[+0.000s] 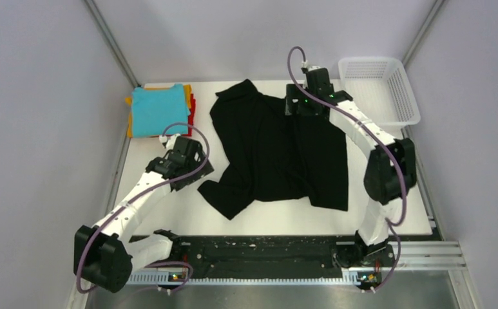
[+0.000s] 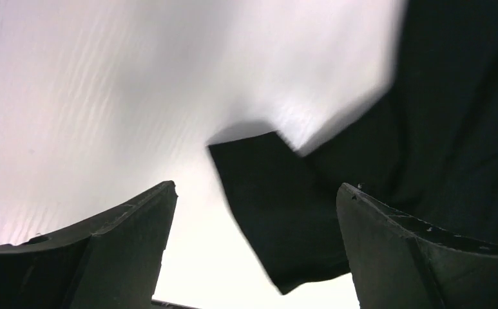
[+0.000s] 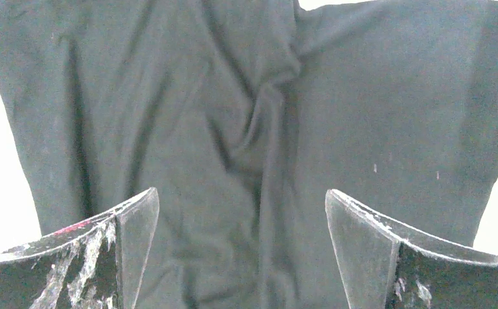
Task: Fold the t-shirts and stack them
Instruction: Flatten out the tshirt
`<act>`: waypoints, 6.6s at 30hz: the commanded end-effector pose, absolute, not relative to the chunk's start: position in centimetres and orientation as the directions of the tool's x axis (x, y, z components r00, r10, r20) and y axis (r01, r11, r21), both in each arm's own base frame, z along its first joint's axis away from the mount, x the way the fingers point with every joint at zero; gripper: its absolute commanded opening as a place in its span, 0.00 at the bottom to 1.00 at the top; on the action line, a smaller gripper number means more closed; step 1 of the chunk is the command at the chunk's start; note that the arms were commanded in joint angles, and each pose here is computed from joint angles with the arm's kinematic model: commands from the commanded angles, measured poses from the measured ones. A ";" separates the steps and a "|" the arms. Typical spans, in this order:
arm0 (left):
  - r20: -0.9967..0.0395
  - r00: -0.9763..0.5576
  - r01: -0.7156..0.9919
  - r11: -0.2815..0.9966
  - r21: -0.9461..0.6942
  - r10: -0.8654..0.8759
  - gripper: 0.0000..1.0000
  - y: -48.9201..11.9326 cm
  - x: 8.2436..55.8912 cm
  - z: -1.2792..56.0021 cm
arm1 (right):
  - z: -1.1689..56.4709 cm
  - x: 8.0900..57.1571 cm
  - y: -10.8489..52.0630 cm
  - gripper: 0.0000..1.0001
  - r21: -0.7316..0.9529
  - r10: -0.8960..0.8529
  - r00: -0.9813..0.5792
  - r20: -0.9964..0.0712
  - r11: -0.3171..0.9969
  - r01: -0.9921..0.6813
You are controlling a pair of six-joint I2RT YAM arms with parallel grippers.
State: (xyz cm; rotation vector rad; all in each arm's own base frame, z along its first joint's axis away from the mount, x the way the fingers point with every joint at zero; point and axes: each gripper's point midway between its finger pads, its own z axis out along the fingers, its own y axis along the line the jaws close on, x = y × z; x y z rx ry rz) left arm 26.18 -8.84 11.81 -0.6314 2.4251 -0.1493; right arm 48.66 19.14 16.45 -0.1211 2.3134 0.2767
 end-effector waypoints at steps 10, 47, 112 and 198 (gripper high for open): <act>-0.363 -0.837 -0.339 0.909 -0.241 -0.409 0.74 -8.3 22.3 4.8 | 17.6 35.8 14.2 0.99 0.247 0.191 -0.640 -0.744 0.969 0.002; -0.360 -0.848 -0.302 0.913 -0.276 -0.389 0.00 -8.9 23.6 4.3 | 13.4 29.5 9.9 0.99 0.226 0.305 -0.669 -0.677 0.952 0.205; -0.502 -0.658 -0.365 0.822 -0.437 -0.560 0.00 -8.2 23.8 9.2 | 1.3 19.1 4.2 0.08 0.112 0.542 -0.668 -0.510 0.812 0.573; -0.888 -0.449 -0.187 0.982 -0.017 -0.101 0.00 -7.7 56.8 16.3 | 17.0 42.3 2.1 0.00 0.087 0.276 -0.377 -0.884 0.890 0.448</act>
